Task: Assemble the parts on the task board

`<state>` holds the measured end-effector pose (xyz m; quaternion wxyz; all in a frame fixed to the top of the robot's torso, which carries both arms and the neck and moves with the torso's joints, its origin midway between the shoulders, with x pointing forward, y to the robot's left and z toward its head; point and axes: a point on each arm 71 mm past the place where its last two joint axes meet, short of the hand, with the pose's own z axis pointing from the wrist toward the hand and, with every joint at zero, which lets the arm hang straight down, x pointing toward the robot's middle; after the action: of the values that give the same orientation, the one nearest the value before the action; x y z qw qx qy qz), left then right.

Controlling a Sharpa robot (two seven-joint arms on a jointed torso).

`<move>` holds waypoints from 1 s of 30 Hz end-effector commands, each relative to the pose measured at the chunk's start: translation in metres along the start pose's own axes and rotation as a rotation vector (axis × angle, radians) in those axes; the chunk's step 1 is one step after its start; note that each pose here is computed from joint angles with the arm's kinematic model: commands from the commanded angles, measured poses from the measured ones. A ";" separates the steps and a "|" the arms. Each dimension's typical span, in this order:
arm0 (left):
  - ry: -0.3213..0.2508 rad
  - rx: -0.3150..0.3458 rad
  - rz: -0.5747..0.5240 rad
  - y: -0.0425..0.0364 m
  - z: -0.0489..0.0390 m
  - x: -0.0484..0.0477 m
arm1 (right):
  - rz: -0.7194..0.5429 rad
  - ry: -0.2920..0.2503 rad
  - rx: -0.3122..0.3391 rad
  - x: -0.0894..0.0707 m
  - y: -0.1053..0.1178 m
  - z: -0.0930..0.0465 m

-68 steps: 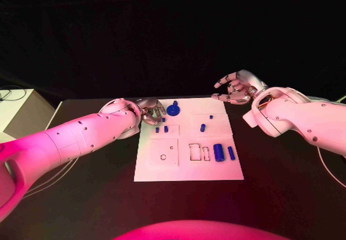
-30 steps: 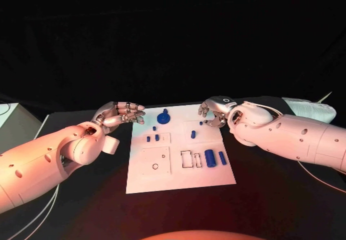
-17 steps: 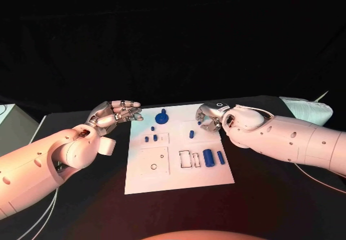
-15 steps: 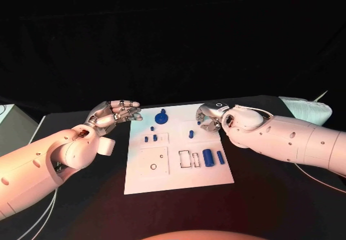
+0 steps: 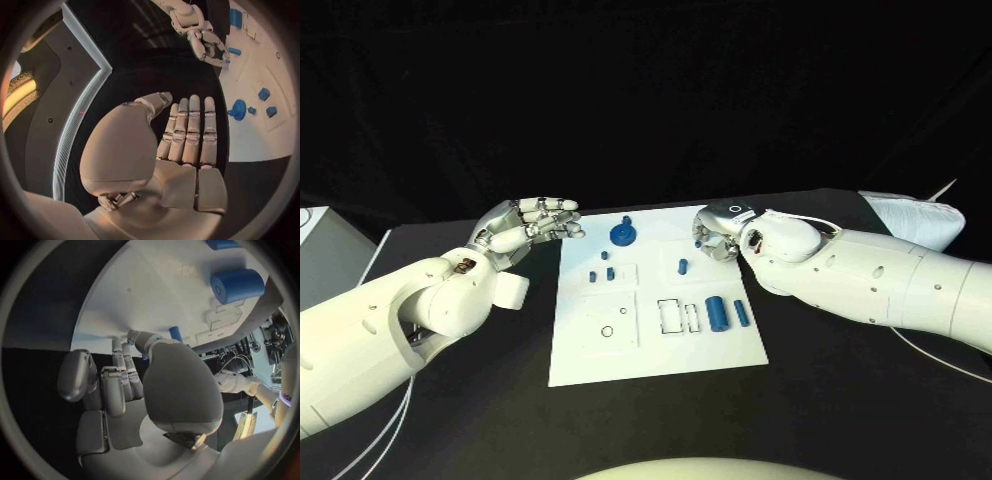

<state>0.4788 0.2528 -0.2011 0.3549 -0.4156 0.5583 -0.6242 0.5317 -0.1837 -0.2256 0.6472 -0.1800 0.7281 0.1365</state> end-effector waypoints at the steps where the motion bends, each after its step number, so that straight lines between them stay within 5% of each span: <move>1: -0.002 0.017 -0.011 -0.0015 0.0000 0.0014 | 0.007 0.026 -0.005 0.005 0.003 -0.001; 30: -0.003 0.008 -0.007 -0.0021 -0.0012 0.0010 | 0.022 0.025 -0.016 0.009 0.016 0.004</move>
<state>0.4779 0.2539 -0.1999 0.3568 -0.4174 0.5574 -0.6227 0.5316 -0.1733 -0.2275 0.6484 -0.1688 0.7282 0.1440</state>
